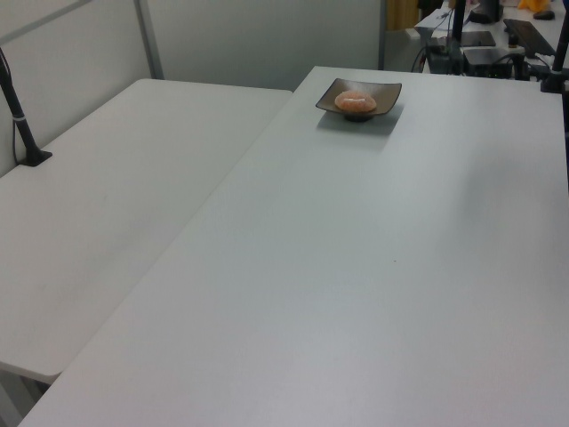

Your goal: Bread is placed on a ceramic plate

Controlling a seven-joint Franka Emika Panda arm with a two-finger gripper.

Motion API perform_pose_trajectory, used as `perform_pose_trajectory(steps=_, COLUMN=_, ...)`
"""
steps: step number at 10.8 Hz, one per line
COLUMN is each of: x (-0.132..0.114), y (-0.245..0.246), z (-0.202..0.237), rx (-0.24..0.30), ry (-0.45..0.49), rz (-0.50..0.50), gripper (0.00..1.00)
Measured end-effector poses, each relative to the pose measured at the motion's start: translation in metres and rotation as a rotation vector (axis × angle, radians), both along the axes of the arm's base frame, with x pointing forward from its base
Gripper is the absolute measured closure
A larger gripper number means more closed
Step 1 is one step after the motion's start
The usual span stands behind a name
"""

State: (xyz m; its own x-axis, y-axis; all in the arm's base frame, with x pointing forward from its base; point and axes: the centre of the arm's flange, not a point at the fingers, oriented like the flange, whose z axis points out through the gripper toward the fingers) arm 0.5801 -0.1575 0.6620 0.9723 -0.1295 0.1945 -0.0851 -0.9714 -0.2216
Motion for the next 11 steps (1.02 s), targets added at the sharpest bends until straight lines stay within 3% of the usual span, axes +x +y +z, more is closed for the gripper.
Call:
perform_pose_trajectory(steps=5, x=-0.015, y=0.120, z=-0.013, rx=-0.118, ry=0.128, rz=-0.041, gripper=0.00)
perform_pose_trajectory(steps=8, x=-0.031, y=0.180, z=-0.031, rx=-0.165, ry=0.179, rz=0.033, gripper=0.00)
perform_pose_trajectory(steps=11, x=-0.031, y=0.199, z=-0.047, rx=-0.179, ry=0.174, rz=0.138, gripper=0.00)
